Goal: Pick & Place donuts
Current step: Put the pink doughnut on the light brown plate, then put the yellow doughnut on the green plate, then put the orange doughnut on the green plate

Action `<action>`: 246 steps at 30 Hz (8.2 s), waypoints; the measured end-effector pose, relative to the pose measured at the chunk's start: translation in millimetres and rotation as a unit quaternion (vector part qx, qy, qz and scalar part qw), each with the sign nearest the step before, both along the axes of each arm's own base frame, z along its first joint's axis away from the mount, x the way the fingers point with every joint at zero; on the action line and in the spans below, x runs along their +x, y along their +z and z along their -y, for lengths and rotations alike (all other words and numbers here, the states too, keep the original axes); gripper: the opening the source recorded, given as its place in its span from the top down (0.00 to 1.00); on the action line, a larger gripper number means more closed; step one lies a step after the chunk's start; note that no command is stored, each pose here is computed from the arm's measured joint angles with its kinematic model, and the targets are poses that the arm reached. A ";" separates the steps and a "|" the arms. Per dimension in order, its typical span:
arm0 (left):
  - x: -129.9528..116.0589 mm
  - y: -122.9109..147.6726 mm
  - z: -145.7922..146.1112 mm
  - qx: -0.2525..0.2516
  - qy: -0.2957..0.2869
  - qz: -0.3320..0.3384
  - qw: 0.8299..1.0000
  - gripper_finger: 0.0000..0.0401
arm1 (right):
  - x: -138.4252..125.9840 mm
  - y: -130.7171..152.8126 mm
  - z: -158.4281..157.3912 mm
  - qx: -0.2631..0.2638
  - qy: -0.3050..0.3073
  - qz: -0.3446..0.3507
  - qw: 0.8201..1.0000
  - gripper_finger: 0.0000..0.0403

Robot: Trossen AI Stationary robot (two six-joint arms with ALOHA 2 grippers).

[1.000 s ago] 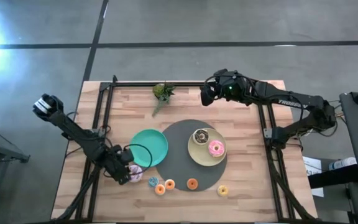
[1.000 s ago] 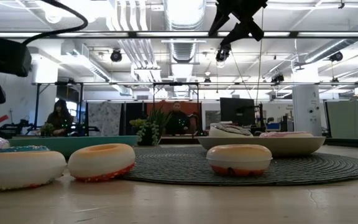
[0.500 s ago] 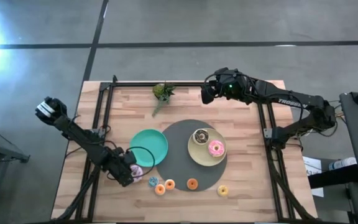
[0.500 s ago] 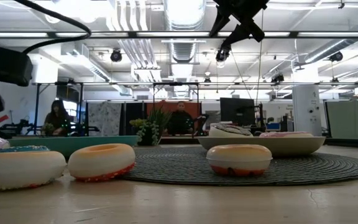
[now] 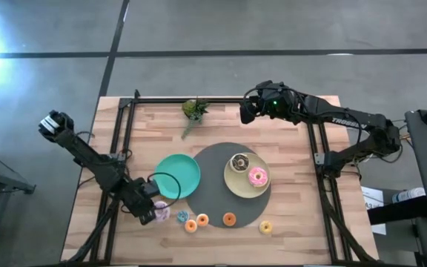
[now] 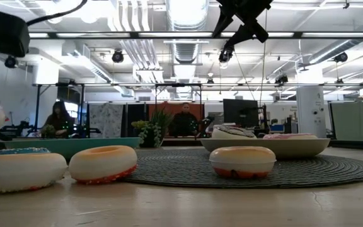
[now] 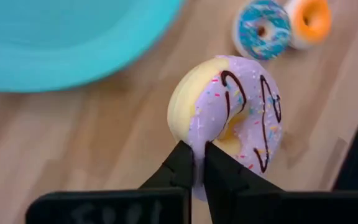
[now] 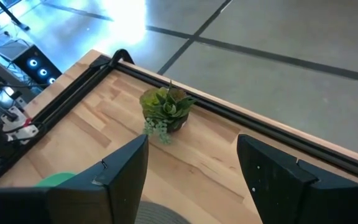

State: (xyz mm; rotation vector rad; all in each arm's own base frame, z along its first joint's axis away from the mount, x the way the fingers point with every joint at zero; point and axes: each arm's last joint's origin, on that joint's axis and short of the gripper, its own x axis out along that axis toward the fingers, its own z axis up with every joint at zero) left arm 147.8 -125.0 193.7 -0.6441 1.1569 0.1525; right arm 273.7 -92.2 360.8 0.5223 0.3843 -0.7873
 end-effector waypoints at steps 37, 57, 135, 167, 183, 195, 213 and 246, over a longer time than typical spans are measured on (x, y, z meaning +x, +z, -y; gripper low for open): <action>240.3 35.6 -173.5 0.096 -0.034 0.213 0.972 1.00 | -61.0 28.0 -11.3 -0.055 -0.035 -0.042 0.997 0.44; 292.5 12.7 -137.4 0.103 -0.142 0.163 0.971 1.00 | -76.1 21.9 -13.0 -0.047 -0.060 -0.082 0.994 0.44; 41.4 95.2 -125.9 0.120 0.127 0.274 0.946 0.68 | -9.5 -182.3 -279.5 0.315 0.268 -0.389 0.823 0.44; 41.5 97.1 -118.8 0.114 0.113 0.289 0.944 0.68 | 20.9 -182.9 -264.1 0.293 0.265 -0.299 0.868 0.91; 8.3 97.6 -104.1 0.100 0.155 0.250 0.951 0.68 | 147.7 -128.0 -126.3 0.149 0.348 -0.128 0.917 0.95; -6.0 106.9 -102.1 0.091 0.181 0.286 0.937 0.68 | 233.5 -166.5 -114.8 0.125 0.404 -0.159 0.892 0.95; -25.7 110.1 -107.3 0.130 0.213 0.294 0.923 0.68 | 245.1 -182.4 -123.4 0.079 0.418 -0.266 0.865 0.69; -27.6 74.6 -105.7 0.164 0.198 0.206 0.944 0.68 | 89.7 -121.2 -223.0 -0.018 0.571 -0.336 0.749 0.55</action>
